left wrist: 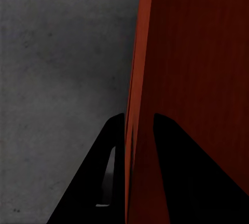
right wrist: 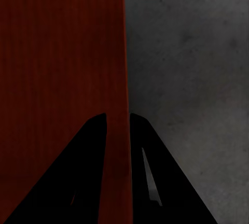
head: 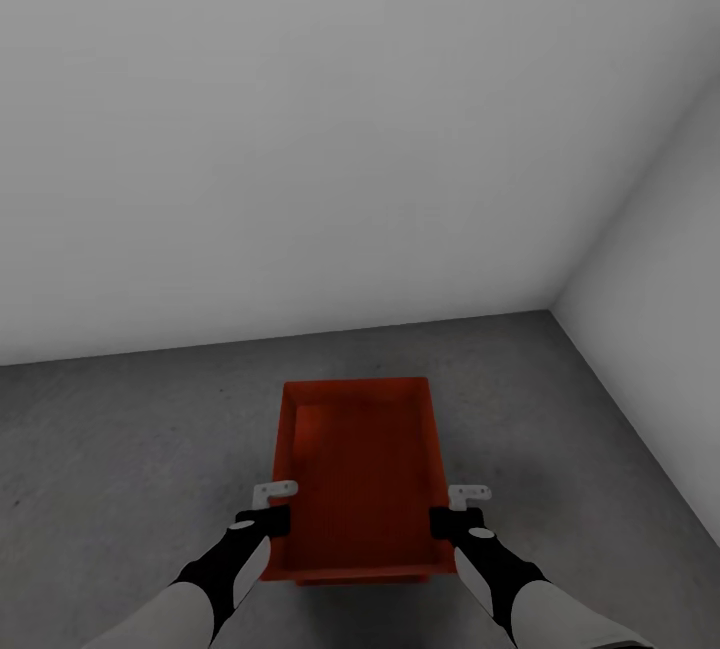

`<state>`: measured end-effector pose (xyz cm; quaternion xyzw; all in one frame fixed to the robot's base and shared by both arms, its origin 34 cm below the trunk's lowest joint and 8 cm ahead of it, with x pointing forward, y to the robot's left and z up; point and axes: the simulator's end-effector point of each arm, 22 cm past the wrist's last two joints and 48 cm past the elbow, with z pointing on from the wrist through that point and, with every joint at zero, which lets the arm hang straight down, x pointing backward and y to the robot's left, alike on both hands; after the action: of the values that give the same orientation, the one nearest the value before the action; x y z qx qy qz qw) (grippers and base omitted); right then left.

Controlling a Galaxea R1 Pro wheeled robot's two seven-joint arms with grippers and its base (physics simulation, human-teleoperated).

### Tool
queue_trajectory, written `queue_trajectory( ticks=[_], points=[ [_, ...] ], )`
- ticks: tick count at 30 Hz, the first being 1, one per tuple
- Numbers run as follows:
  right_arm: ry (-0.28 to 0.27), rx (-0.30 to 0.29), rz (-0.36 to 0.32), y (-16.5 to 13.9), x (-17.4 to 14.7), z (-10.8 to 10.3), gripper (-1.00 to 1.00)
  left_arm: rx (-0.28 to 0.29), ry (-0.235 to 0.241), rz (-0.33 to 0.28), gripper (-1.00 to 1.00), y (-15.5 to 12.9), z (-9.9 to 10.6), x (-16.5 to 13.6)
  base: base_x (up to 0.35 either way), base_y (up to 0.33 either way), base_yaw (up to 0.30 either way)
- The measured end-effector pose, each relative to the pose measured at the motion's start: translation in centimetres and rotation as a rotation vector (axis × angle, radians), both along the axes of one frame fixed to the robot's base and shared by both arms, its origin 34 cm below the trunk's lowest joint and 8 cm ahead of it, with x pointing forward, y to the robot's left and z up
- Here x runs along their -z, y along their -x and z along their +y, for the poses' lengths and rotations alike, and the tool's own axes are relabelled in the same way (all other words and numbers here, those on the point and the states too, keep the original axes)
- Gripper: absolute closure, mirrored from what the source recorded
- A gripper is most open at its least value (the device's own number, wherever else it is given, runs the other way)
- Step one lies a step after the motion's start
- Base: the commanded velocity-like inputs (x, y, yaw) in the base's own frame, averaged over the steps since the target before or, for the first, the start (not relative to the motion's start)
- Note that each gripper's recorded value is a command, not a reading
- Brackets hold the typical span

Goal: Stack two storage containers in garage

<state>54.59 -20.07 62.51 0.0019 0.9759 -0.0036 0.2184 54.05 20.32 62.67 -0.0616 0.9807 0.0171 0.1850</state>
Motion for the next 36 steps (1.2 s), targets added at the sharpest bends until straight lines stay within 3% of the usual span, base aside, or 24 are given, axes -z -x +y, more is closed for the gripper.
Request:
queue_trajectory(
  ticks=[36],
  points=[
    [0.000,0.000,-0.002,-1.3,2.4,0.0,1.00,0.000,0.000,-0.002,1.00,-1.3,0.0,2.4,0.000,0.000,0.000]
  ],
)
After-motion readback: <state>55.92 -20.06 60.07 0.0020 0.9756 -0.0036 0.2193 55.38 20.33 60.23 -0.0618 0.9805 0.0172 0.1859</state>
